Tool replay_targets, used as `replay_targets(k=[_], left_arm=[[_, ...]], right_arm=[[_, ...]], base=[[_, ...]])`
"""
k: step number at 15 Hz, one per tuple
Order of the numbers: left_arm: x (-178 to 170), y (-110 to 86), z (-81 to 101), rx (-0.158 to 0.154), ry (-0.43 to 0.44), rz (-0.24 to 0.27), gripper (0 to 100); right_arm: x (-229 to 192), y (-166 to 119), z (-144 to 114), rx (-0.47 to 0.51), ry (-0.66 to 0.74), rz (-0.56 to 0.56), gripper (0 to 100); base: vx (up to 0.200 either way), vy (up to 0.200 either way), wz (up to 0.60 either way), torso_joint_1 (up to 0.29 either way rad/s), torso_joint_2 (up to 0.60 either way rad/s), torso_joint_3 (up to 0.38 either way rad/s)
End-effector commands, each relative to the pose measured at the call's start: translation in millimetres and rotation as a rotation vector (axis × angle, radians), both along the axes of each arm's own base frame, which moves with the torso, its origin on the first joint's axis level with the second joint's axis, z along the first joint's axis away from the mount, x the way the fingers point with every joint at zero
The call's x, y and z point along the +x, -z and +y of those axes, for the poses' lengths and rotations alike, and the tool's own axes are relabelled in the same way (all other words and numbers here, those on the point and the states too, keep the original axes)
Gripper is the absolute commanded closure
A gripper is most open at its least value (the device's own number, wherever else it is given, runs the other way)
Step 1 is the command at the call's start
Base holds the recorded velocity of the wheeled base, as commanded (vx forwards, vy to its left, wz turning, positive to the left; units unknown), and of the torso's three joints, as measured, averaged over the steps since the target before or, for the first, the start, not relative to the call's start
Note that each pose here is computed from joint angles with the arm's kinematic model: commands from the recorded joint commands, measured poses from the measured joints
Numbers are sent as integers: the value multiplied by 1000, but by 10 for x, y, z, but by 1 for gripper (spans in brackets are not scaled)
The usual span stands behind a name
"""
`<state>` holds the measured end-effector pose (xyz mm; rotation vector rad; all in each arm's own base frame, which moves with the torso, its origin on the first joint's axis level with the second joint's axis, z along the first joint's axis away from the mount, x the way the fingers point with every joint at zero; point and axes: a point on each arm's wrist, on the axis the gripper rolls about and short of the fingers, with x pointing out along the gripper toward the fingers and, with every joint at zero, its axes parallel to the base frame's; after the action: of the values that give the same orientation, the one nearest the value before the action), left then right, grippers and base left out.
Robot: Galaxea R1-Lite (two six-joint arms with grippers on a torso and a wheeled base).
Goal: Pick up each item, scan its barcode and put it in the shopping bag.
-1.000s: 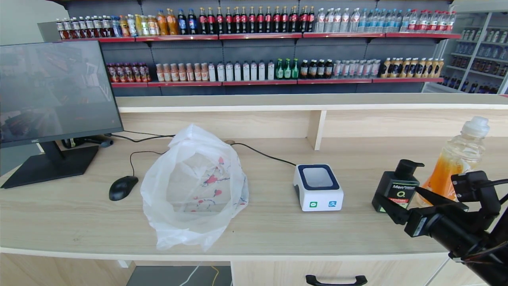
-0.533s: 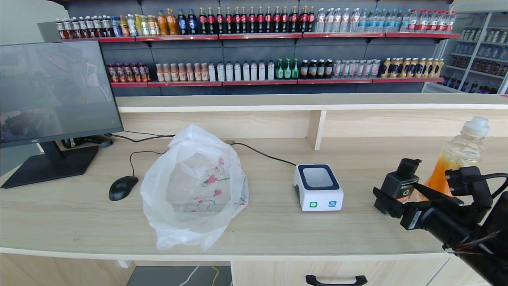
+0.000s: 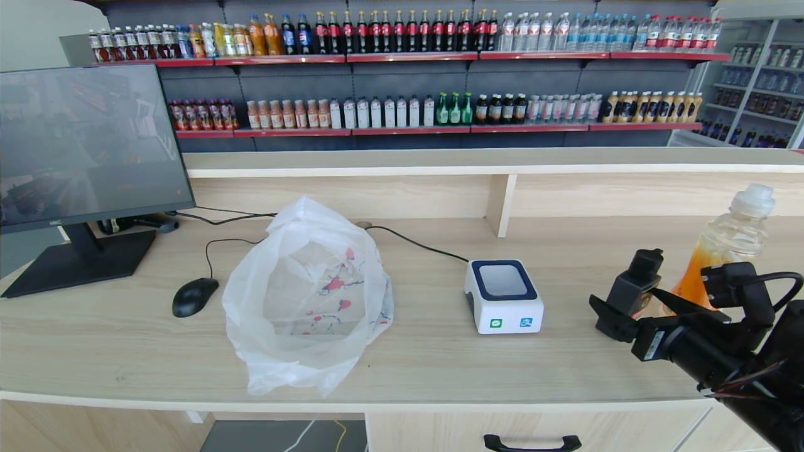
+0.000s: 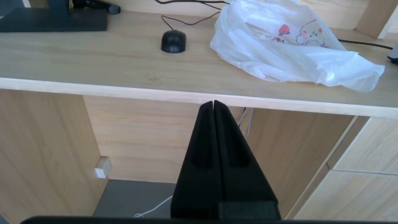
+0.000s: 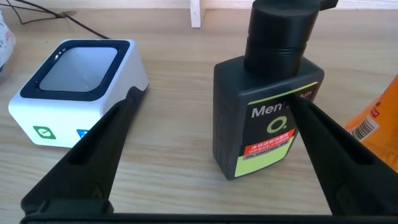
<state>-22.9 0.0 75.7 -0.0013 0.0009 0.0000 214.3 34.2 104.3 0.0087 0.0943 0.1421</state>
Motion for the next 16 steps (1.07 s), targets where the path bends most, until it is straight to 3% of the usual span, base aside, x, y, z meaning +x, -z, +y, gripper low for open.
replay_targets(k=[1,16], left_arm=[[-1,-1,0,0,0,-1,100],[-1,-1,0,0,0,-1,100]], right_arm=[[7,6,0,0,0,2,0],[169,137,-78,-5,40,49,0]], base=[[0,0,0,0,0,0],[0,0,0,0,0,0]])
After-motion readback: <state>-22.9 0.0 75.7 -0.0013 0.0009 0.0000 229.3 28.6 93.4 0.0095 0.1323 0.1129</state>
